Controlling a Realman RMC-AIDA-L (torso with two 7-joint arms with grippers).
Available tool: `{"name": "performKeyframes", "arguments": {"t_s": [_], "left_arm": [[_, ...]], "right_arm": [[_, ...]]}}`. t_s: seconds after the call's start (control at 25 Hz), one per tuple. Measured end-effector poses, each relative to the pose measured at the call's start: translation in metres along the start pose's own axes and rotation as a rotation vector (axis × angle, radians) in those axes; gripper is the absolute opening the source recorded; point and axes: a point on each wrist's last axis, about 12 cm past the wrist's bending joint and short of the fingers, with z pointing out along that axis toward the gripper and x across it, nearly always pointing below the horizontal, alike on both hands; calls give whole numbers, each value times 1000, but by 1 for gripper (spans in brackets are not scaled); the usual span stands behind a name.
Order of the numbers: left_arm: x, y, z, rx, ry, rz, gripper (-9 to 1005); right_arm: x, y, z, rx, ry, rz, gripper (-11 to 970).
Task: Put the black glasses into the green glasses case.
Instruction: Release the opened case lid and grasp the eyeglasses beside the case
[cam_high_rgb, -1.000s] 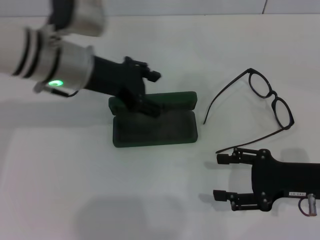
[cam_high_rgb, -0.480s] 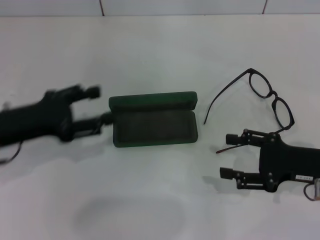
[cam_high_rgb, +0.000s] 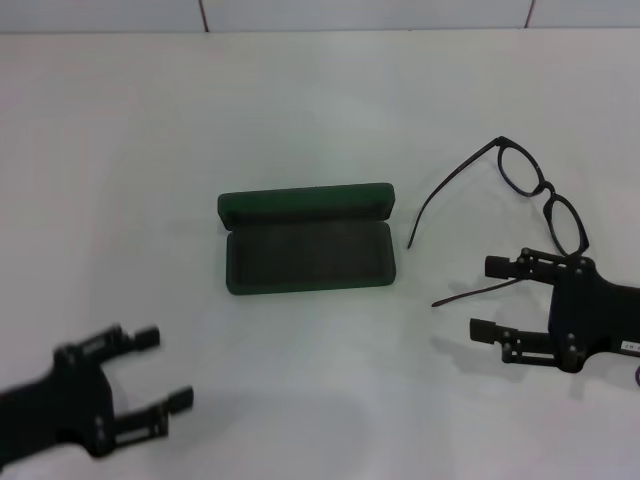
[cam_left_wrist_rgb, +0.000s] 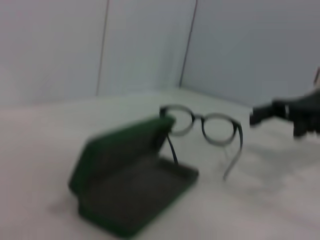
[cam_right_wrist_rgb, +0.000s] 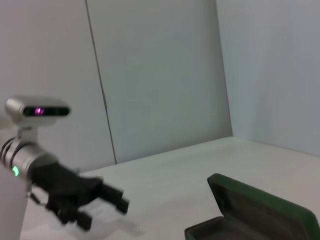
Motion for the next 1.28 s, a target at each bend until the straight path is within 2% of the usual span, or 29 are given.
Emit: {"name": "performKeyframes", "arguments": {"t_s": [0.2,0.4,0.52,0.72,0.88,1.08,1.28], "left_arm": [[16,-5,1,-16,50,-9,826],[12,-3,0,-11,38,2,824],[9,-2,-3,6,33,0,822],[6,0,-5,21,32,0,820],[3,2,-3,47,43,-19,818],[2,3,-1,63,52,-16,816],[-4,7,4,86,48,4,816]], "right_arm": [[-1,-1,-2,0,4,6,765],[-2,-2,-3,1,7,4,765],[-10,-10,-6,7,12,28,765],[-48,-34,-20,32,62,74,765],[-80,-60,-29,110,175,171,764],[-127,-92,-21,203,360,272,761],[-162,-115,-5,299,509,379,758]]}}
